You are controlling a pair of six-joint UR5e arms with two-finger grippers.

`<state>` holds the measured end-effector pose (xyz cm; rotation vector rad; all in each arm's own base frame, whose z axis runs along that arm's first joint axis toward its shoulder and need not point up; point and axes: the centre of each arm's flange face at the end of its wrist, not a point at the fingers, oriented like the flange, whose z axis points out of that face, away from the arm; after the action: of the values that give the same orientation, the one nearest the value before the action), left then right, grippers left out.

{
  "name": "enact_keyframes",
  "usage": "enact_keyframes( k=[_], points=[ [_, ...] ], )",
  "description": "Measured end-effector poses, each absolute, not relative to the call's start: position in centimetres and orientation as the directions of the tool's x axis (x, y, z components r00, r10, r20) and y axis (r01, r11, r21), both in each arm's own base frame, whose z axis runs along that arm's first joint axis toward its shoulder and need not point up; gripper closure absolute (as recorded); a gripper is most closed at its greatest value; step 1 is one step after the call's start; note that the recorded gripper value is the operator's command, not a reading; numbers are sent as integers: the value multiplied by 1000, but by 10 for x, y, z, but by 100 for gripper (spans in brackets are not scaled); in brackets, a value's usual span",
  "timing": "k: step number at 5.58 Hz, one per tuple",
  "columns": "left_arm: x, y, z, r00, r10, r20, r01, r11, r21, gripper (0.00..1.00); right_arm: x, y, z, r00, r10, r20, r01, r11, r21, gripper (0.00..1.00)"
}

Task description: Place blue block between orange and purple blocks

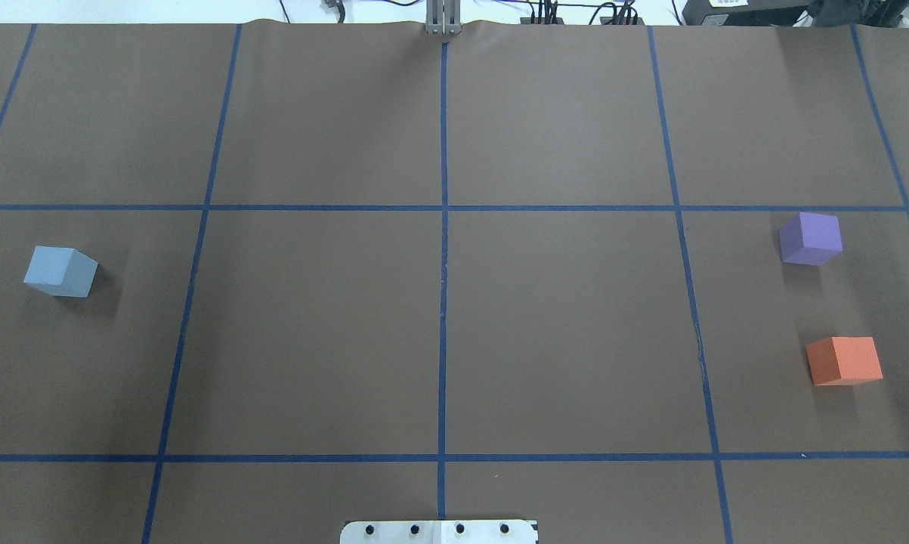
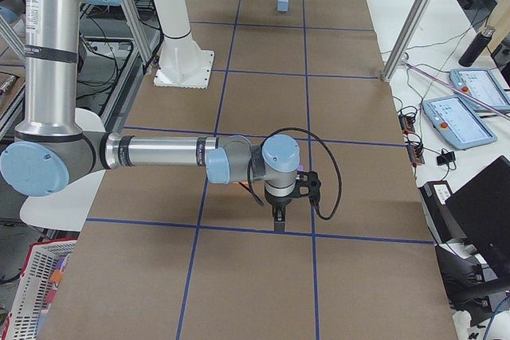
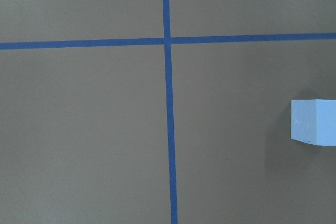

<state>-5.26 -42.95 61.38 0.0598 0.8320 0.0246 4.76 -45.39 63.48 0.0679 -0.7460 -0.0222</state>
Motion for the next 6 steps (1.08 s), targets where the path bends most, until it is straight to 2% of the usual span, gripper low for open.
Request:
enact_keyframes(
  k=[3, 4, 6],
  points=[
    [-52, -436, 602, 665, 73, -744, 7, 995, 104, 0, 48, -455, 634, 734, -46, 678, -4, 997, 73, 0],
    [-52, -444, 594, 665, 114, -738, 8, 987, 160, 0, 47, -456, 632, 733, -49, 678, -4, 997, 75, 0],
    [-51, -481, 563, 665, 272, -696, 11, 928, 374, 0, 47, -461, 626, 732, -70, 678, -4, 994, 108, 0]
  ],
)
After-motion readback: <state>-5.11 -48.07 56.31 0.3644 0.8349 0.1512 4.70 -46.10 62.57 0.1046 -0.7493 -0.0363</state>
